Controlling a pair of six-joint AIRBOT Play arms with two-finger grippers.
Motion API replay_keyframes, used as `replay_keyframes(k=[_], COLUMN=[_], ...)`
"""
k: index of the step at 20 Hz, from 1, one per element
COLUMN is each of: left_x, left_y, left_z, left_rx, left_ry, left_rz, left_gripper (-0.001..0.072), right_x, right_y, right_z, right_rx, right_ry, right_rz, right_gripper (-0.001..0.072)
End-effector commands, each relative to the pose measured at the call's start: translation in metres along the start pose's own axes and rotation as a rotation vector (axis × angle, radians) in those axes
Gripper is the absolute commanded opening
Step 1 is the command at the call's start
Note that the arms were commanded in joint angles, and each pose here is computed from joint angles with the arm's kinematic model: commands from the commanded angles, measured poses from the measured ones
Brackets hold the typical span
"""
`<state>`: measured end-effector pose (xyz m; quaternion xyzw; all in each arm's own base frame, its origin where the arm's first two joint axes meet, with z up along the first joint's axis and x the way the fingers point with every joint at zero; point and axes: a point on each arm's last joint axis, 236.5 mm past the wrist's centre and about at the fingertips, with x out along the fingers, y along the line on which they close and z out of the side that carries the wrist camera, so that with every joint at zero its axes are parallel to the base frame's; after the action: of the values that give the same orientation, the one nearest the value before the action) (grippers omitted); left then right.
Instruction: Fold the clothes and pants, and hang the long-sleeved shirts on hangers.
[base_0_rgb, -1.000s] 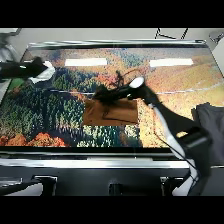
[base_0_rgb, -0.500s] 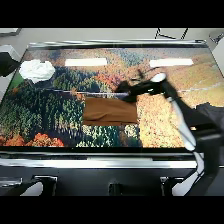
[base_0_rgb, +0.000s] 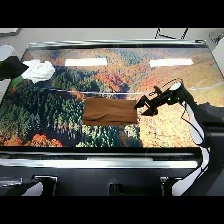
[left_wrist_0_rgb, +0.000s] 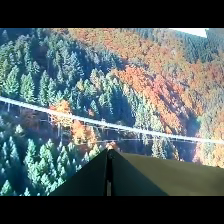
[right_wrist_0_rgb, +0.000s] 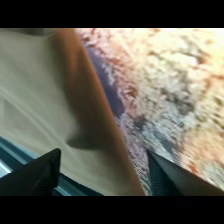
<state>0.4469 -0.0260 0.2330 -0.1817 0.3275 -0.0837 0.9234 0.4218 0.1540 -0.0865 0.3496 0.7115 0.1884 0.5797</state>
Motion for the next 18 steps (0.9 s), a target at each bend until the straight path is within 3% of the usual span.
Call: replay_keyframes(k=[1, 2, 4, 9, 13, 18], left_x=[0.003, 0.004, 0.005, 0.004, 0.004, 0.005], left_y=[-0.016, -0.020, -0.024, -0.025, -0.025, -0.027], left_z=[-0.006, -0.007, -0.009, -0.009, -0.009, -0.010], left_rx=[0.023, 0.028, 0.034, 0.036, 0.037, 0.040], left_ry=[0.016, 0.019, 0.024, 0.023, 0.022, 0.023], left_rz=[-0.028, -0.034, -0.042, -0.043, -0.043, -0.047], left_gripper=[0.0023, 0.0023, 0.0023, 0.0023, 0.0023, 0.0023], right_x=[0.022, 0.023, 0.021, -0.077, -0.230, -0.385], right_y=[0.017, 0.022, 0.037, 0.076, 0.052, -0.019], right_z=[-0.003, -0.004, -0.006, 0.011, 0.032, -0.002], right_rx=[-0.071, -0.077, -0.072, -0.232, -0.133, 0.064], right_ry=[0.026, 0.027, 0.035, -0.072, -0.405, -0.732], right_rz=[0.087, 0.100, 0.154, 0.241, 0.112, -0.032], right_gripper=[0.0478, 0.0361, 0.0037, 0.0034, 0.0034, 0.0034])
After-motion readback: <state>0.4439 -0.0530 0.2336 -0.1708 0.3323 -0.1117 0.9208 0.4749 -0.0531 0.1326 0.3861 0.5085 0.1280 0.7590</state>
